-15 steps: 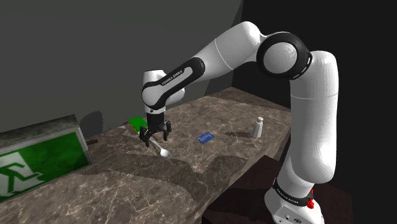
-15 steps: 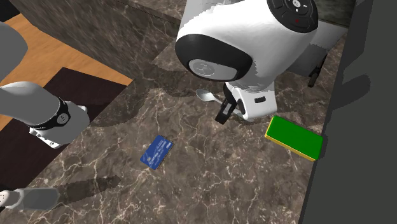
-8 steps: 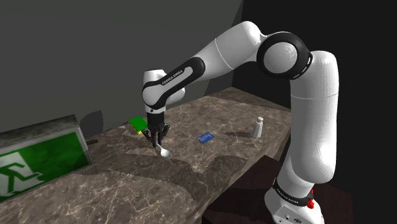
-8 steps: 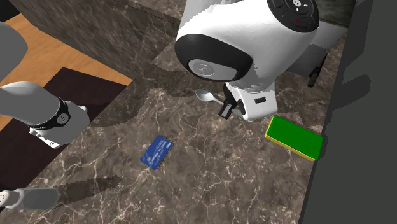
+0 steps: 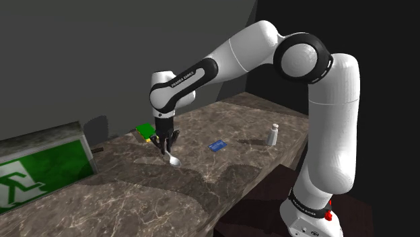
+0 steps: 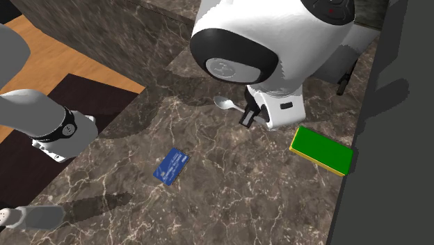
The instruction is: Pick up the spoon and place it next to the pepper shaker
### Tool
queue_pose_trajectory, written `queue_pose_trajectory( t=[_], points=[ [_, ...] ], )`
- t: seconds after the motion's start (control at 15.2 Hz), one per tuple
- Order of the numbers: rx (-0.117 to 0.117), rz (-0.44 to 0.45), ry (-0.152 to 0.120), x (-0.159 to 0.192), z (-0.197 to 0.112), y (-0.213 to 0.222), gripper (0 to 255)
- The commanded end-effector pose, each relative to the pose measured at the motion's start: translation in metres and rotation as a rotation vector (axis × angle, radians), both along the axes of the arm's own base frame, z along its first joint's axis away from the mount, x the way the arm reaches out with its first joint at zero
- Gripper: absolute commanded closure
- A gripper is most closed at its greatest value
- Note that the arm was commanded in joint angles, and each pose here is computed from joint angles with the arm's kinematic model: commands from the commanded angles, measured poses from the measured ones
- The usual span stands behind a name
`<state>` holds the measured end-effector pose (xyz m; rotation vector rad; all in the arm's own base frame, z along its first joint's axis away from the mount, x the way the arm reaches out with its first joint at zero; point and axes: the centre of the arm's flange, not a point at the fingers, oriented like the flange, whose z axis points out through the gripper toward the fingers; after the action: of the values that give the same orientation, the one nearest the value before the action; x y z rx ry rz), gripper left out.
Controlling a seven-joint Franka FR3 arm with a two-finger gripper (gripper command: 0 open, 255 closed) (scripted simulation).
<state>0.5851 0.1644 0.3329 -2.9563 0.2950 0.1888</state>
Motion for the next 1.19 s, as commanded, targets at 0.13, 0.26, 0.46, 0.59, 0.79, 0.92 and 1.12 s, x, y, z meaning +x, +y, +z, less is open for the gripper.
queue_pose_trajectory(
  t=[0.13,0.26,0.46,0.59,0.79,0.92,1.12],
  points=[
    [0.0,0.0,0.0,0.0,0.02,0.0,255],
    [0.0,0.0,0.0,0.0,0.031,0.0,255],
    [0.0,0.0,0.0,0.0,0.047,0.0,255],
    [0.0,0.0,0.0,0.0,0.057,0.0,255],
    [0.0,0.0,0.0,0.0,0.073,0.0,255],
    [0.0,0.0,0.0,0.0,0.084,0.0,255],
    [0.0,0.0,0.0,0.0,0.1,0.0,255]
  ],
)
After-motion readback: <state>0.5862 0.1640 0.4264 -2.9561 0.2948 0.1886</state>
